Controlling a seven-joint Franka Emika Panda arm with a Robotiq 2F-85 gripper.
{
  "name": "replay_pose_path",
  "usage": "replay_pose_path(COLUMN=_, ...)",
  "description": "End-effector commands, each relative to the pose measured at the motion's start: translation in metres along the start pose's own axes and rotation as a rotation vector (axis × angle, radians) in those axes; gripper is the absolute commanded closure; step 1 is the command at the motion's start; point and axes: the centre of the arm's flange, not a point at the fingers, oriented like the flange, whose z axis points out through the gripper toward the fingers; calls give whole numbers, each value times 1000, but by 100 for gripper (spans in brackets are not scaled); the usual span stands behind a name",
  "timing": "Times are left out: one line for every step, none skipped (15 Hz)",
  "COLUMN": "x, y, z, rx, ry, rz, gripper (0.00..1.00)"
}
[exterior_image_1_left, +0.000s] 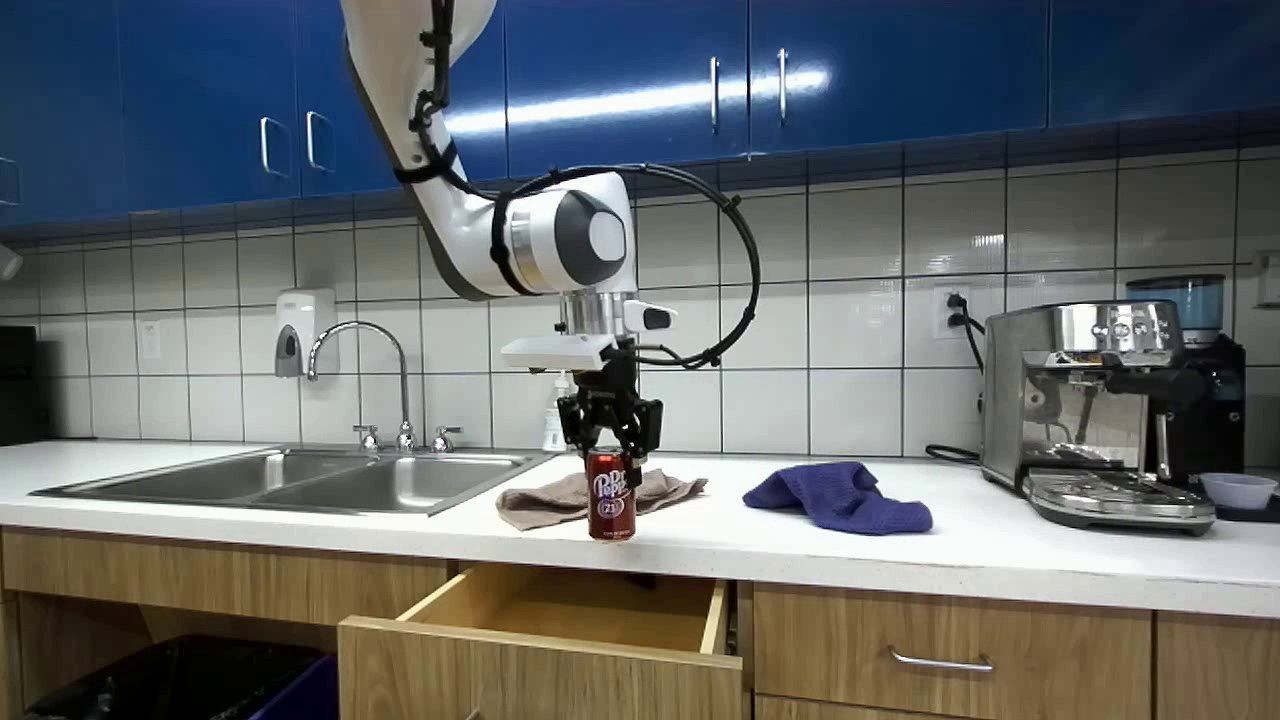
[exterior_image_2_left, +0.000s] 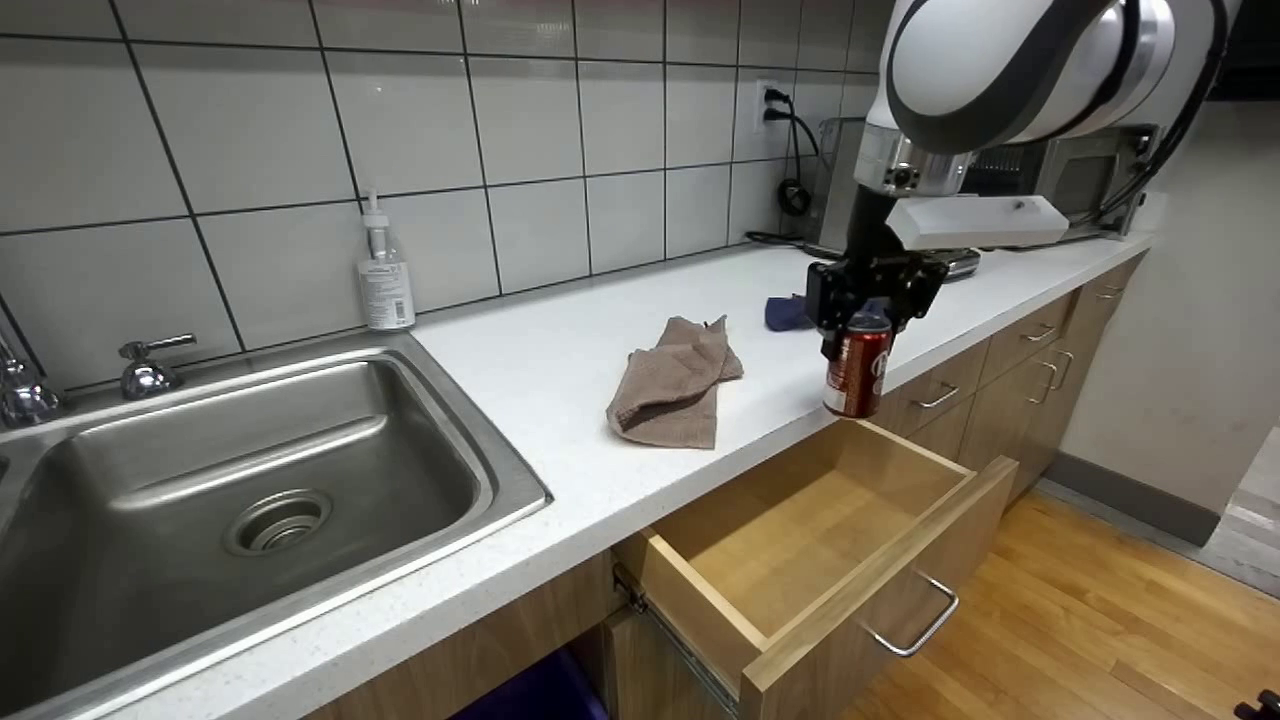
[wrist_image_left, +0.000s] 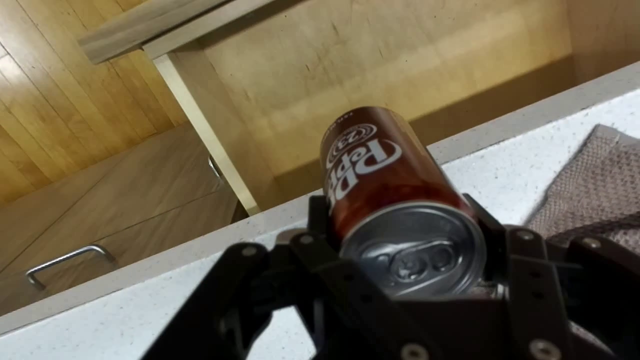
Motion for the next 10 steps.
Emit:
replay_pose_path(x=-17, y=2, z=-5, rx=8, ry=22, rz=-61, gripper=62)
replay_pose_path(x=-18, y=3, z=-1, rx=8, ry=21, rz=-70, gripper=62)
replay_pose_path(x=-18, y=3, z=2, rx=10, ry=19, rz=-79, gripper=62)
replay_pose_path(x=-19, y=3, z=5, rx=10, ry=17, rz=-88, gripper=62)
replay_pose_path(x=-20, y=3, z=9, rx=13, ry=15, rz=-96, gripper=62)
replay_pose_path(x=-20, y=3, z=11, rx=13, ry=16, rz=-105, gripper=62)
replay_pose_path(x=-21, y=3, z=14, rx=12, ry=20, rz=-118, gripper=62)
replay_pose_path(x=-21, y=3, z=17, rx=13, ry=21, rz=-128, gripper=62)
replay_pose_path(x=-21, y=3, z=20, rx=11, ry=23, rz=-137, gripper=62)
replay_pose_path(x=-20, y=3, z=24, rx=11, ry=22, rz=-145, gripper=62)
